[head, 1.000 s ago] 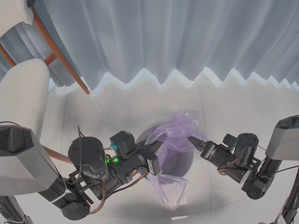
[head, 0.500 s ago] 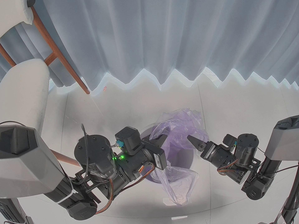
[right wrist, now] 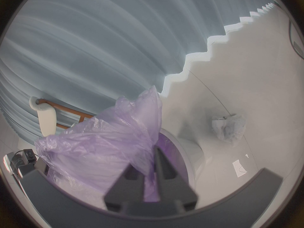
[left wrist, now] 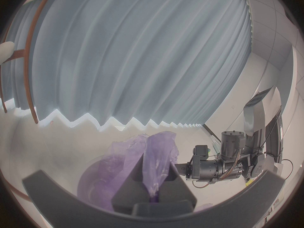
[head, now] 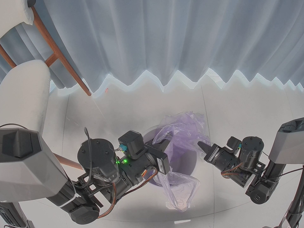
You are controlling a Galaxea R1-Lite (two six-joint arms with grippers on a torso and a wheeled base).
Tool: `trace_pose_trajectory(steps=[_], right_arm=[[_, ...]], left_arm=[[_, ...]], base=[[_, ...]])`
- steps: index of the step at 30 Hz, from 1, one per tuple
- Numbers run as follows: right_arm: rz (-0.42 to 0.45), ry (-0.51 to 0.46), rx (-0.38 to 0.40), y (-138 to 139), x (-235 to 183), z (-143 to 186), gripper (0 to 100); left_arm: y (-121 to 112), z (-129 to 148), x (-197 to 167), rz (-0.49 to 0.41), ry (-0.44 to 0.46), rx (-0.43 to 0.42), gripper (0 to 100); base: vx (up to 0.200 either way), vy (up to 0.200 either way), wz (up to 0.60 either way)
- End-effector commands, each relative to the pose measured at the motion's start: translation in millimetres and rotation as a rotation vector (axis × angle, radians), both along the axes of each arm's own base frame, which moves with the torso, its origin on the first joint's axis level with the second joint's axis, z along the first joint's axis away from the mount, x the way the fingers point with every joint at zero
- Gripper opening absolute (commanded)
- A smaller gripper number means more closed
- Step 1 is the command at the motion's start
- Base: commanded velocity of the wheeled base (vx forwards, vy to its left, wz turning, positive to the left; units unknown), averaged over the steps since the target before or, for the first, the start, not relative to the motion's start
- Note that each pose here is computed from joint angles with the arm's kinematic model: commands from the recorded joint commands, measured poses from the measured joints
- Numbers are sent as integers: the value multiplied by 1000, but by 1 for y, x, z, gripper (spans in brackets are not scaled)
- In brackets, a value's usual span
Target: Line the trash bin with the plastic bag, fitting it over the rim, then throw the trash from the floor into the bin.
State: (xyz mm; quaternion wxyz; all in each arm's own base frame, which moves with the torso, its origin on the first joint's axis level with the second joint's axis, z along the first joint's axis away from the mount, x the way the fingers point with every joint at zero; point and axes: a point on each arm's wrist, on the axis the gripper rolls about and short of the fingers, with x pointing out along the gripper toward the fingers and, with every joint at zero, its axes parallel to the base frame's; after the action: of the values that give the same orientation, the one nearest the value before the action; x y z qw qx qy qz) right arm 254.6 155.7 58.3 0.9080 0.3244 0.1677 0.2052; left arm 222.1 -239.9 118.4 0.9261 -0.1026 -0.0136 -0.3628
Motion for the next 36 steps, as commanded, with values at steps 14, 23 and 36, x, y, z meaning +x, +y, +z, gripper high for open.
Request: trace_pose_trajectory(steps=[14,23,36], right_arm=[[0,-49,14,-2,-1,12,0],[1,-59,14,-2,-2,14,0],[-13,-78,11,-7,0,19,0]], left_arm=[[-1,-1,2,3,0,-1,0],[1,-1,1,-3,2,3,100],[18,15,12,61,-41,-29,100]], base=[[0,0,0],[0,0,0],[0,0,0]])
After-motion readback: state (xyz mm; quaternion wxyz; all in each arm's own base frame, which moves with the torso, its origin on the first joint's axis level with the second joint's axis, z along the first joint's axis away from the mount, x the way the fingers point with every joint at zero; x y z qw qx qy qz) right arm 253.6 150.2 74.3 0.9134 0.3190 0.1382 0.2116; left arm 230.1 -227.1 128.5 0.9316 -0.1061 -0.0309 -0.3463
